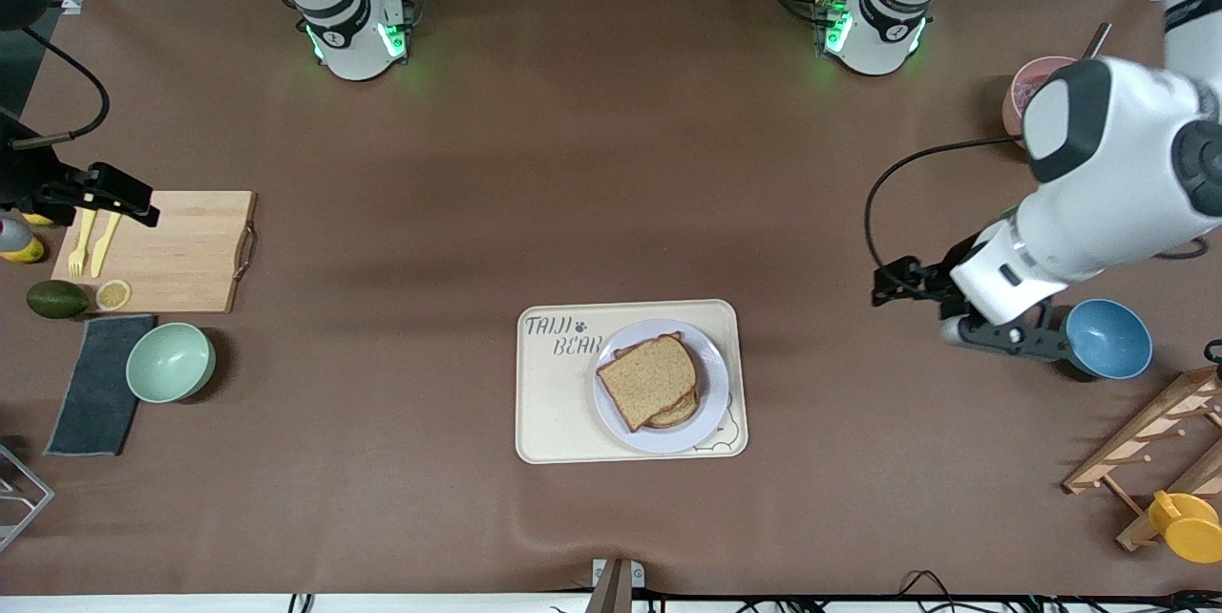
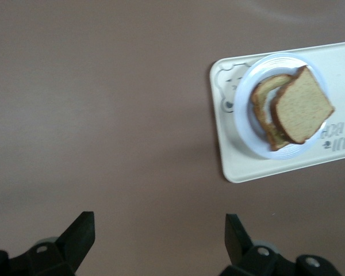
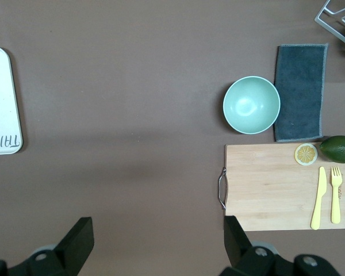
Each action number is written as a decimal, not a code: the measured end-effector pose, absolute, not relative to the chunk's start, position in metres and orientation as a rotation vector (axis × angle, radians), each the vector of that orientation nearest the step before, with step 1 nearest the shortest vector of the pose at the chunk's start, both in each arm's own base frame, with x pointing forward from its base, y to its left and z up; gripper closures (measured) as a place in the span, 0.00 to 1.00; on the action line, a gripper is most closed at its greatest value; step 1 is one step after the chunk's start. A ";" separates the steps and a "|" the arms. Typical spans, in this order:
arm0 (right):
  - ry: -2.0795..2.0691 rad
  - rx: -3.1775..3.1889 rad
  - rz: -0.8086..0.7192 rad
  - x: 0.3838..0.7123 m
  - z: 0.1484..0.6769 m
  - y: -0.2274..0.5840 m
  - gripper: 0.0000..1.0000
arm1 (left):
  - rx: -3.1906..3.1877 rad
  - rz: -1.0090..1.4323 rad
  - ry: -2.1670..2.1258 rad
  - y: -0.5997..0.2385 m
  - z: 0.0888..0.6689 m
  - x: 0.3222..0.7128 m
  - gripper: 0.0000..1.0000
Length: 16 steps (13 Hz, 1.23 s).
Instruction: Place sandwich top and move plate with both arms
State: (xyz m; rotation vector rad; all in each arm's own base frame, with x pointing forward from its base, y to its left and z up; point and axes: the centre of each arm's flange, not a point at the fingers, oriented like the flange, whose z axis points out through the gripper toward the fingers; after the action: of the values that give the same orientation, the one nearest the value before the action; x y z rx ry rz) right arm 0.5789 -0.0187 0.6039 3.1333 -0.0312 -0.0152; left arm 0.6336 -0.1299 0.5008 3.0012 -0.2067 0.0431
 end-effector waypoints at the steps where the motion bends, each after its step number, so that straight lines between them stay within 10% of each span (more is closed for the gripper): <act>1: -0.031 3.133 -0.015 0.579 0.604 -0.019 0.00 | 3.050 0.037 -0.214 -0.124 0.516 0.626 0.00; 16: -0.030 3.133 -0.015 0.579 0.604 -0.018 0.00 | 3.165 0.005 -0.017 -0.036 0.653 0.565 0.00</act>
State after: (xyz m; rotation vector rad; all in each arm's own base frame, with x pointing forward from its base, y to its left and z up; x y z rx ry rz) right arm 0.5790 -0.0184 0.6039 3.1333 -0.0304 -0.0151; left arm 0.5652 -0.0362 0.6525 3.1651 -0.0170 0.0049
